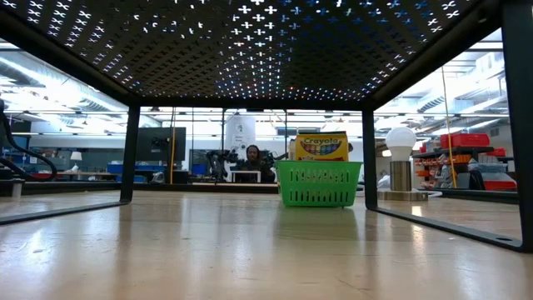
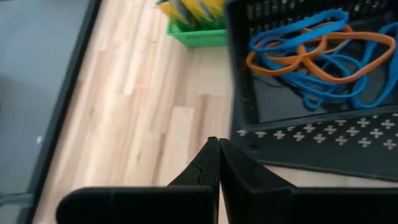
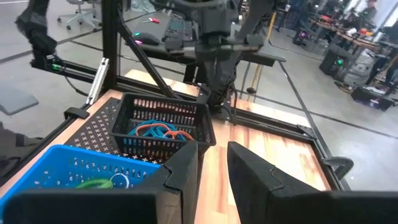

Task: Pick & Place Office Desk Supplies
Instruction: Put the black bin with the rubber bands on the shelf

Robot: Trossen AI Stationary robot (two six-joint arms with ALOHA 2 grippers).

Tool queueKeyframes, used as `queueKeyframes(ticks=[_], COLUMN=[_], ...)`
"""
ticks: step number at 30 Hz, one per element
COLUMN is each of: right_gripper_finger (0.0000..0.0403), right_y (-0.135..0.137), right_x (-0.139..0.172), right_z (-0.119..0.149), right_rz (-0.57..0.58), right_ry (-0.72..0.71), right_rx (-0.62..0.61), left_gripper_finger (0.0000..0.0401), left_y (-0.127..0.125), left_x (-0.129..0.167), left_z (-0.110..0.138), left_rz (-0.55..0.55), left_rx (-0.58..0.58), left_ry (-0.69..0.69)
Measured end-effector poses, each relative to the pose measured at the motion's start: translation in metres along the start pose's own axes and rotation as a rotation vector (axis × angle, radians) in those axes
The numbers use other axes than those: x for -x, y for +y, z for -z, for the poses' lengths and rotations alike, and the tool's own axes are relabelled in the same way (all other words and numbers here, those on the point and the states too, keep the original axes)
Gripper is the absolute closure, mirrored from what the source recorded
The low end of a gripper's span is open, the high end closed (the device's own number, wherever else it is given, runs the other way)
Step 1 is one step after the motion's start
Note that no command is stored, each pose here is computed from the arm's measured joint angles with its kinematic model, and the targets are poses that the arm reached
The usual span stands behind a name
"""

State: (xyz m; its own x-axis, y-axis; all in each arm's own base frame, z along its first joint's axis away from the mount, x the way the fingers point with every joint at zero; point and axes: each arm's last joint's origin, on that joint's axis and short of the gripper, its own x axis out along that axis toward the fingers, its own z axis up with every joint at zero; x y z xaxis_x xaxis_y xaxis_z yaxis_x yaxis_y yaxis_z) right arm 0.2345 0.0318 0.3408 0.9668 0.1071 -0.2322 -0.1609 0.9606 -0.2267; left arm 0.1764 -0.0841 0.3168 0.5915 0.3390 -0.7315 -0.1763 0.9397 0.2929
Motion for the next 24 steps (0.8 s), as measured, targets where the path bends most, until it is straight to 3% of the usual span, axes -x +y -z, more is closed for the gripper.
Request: queueKeyframes(ticks=[11, 24], right_gripper_finger=[0.0307, 0.0307], right_y=[0.0, 0.0], right_x=[0.0, 0.0], right_z=[0.0, 0.0], right_rz=[-0.011, -0.011], right_ry=[-0.003, -0.003], right_rx=[0.012, 0.014], left_gripper_finger=[0.04, 0.04], left_y=[-0.01, -0.012], left_x=[-0.028, -0.041], left_z=[0.01, 0.0], left_rz=[0.091, 0.194], left_rx=[0.055, 0.025], left_ry=[0.028, 0.013])
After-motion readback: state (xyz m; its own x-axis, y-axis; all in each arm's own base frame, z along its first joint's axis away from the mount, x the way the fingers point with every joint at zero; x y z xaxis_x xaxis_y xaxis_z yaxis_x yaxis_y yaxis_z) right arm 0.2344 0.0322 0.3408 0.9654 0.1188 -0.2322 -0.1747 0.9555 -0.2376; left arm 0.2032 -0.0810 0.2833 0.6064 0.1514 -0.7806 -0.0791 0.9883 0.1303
